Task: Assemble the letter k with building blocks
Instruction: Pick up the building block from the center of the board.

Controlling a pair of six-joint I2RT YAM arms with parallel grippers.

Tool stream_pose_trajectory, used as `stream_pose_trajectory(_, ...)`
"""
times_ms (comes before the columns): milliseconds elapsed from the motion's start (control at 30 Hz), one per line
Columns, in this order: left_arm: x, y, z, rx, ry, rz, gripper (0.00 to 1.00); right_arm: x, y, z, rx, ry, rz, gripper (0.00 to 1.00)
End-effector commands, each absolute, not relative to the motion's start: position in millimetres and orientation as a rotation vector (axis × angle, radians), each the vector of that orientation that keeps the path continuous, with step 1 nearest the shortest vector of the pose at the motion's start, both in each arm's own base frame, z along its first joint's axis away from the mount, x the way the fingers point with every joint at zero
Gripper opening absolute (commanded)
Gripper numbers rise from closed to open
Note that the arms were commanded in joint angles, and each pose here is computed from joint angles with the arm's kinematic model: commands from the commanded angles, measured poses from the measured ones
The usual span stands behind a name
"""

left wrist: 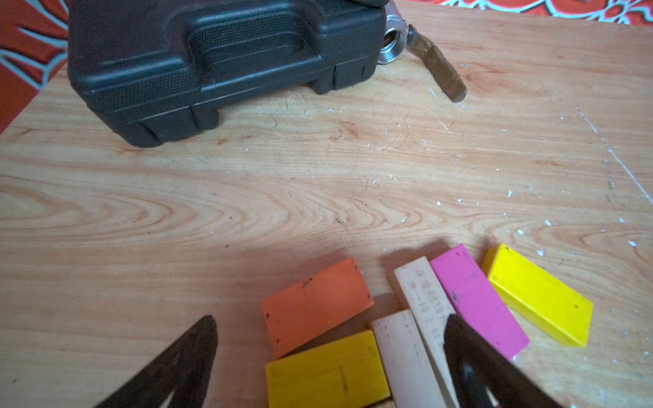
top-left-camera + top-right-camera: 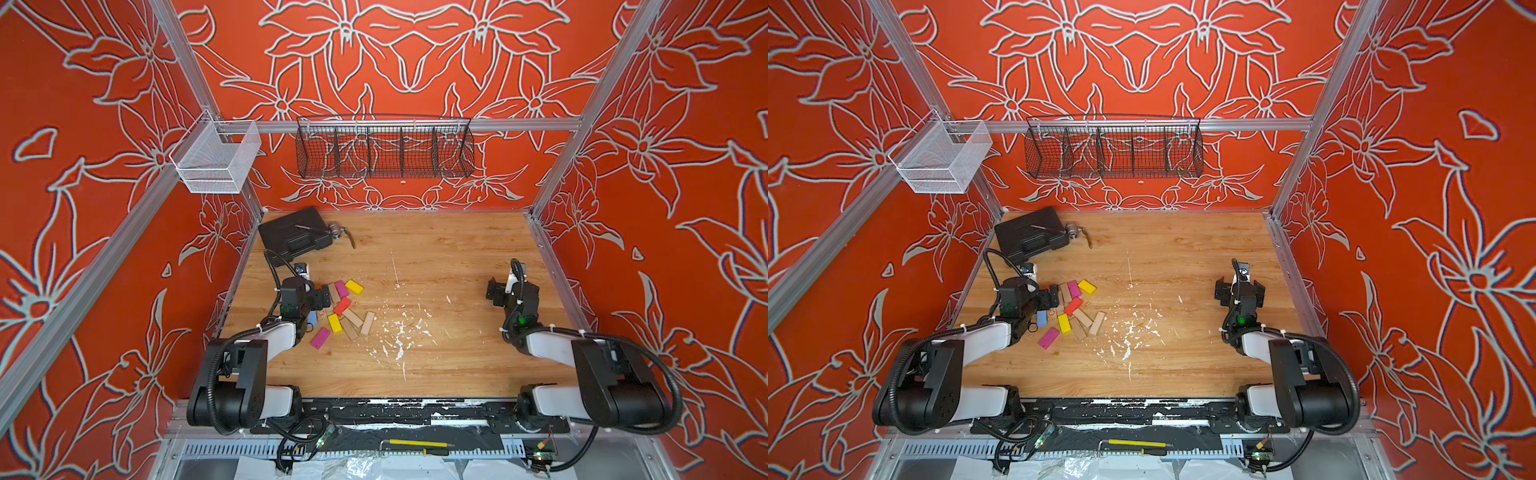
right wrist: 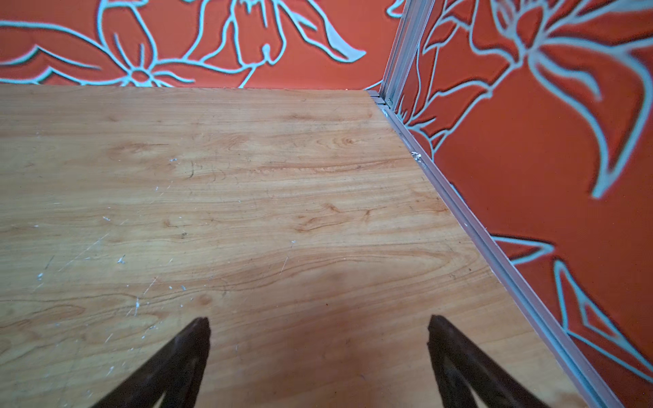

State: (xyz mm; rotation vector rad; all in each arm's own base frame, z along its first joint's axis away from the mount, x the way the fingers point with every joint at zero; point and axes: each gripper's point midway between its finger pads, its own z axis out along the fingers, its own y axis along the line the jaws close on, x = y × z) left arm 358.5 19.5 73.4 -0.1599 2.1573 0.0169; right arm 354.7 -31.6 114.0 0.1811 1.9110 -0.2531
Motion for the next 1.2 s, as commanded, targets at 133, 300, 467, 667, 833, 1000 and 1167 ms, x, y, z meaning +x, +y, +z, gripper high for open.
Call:
stream_pose_trajectory(133,350.3,42.5,124.0,-0.362,2.108,0.110,0.97,339.5,-13.5,167.7,0.225,1.954,-0.074,0.98)
stream_pose_trajectory(300,337.4,40.8,157.6,-0.598,2.092,-0.005,0.97,328.3,30.2,197.3,0.149,2.070,0.223,0.95)
stream_pose_trajectory(467,335.7,9.5,185.0,-0.702,2.186,-0.178,0.99,318.9,80.7,220.7,0.011,2.209,0.466,0.94)
stream_pose_trajectory(667,320.7,-38.7,206.8,-0.661,2.365,-0.285,0.90,297.2,147.5,236.3,-0.255,2.349,0.623,0.94)
stream_pose_trajectory(833,300.4,-86.1,206.8,-0.435,2.571,-0.316,0.80,277.7,186.5,238.1,-0.404,2.419,0.729,0.92)
stream_pose_trajectory(1000,276.2,-133.4,187.4,-0.129,2.732,-0.353,0.71,266.9,199.4,234.0,-0.460,2.447,0.729,0.92)
stream_pose_trajectory(1167,260.3,-158.7,157.4,0.073,2.848,-0.318,0.57,266.0,196.2,224.4,-0.441,2.477,0.674,0.91)
